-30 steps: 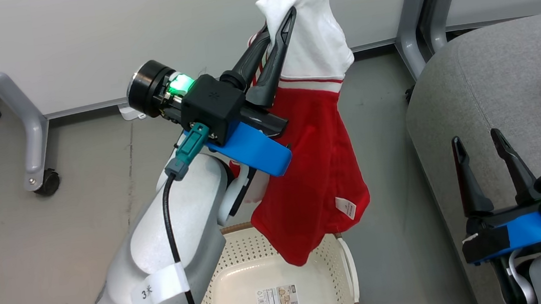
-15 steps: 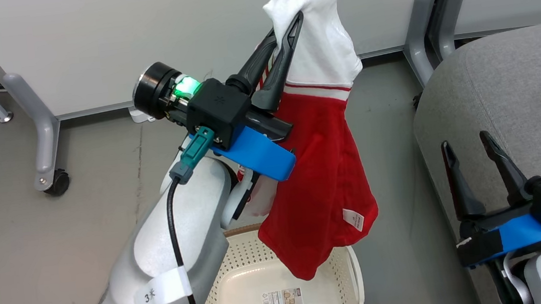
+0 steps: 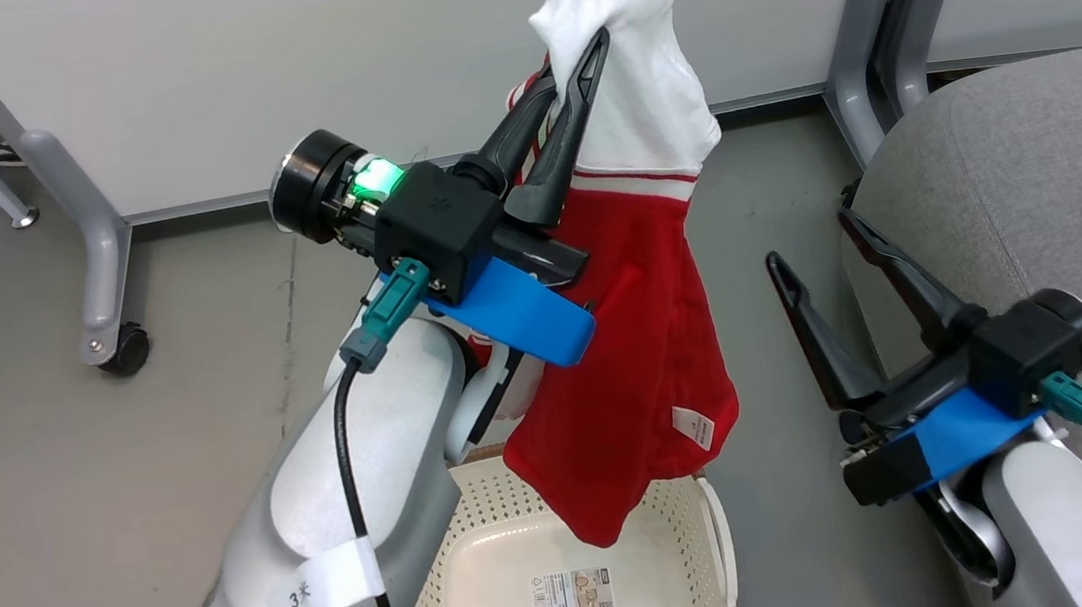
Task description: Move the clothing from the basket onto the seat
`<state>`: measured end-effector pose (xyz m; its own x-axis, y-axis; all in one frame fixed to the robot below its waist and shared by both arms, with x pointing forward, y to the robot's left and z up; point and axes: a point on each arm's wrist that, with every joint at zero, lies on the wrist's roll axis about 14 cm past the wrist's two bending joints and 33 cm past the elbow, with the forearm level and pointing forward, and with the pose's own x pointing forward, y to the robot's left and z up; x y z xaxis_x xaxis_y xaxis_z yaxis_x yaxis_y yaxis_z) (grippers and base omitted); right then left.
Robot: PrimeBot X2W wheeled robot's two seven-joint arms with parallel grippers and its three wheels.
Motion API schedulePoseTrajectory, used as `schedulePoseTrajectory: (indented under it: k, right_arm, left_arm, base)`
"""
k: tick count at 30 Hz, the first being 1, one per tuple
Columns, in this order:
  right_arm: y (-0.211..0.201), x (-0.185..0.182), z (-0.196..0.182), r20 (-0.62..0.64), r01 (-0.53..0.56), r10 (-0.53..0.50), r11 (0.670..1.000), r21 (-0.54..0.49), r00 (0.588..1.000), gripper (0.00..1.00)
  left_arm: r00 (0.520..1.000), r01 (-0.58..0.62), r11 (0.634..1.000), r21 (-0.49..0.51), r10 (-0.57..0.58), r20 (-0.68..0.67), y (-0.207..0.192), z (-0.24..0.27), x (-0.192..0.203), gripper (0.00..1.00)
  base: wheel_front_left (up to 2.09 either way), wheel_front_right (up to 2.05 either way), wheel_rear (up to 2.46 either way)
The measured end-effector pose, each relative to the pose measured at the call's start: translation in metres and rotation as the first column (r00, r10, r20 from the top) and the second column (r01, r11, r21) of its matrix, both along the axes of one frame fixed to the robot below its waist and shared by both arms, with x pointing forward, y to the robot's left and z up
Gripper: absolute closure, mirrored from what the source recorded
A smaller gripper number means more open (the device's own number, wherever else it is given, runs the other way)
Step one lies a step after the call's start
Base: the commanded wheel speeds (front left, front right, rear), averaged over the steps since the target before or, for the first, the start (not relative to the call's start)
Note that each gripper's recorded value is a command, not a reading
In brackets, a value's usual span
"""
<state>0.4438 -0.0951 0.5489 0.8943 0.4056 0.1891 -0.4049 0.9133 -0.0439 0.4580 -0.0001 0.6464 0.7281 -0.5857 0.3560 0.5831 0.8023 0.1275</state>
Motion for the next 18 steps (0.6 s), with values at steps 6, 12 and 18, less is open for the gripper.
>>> schedulePoseTrajectory:
  k: [6,12,18]
  right_arm:
    - [0.028,0.003,0.008,0.024,-0.098,0.099,0.995,-0.019,0.995,0.0]
    - [0.051,0.007,0.017,0.047,-0.174,0.176,0.984,-0.049,0.983,0.0]
    - [0.067,0.014,0.018,0.044,-0.22,0.224,0.973,-0.067,0.974,0.0]
  left_arm:
    - [1.0,-0.003,1.0,0.002,0.003,-0.004,0.002,-0.002,0.0,1.0]
    - [1.0,-0.003,1.0,0.002,0.003,-0.005,0.003,-0.003,0.0,1.0]
    - [1.0,0.004,1.0,-0.003,-0.004,-0.007,0.002,-0.003,-0.002,1.0]
  base:
    - [0.0,0.0,0.0]
    - [0.0,0.0,0.0]
    - [0.0,0.0,0.0]
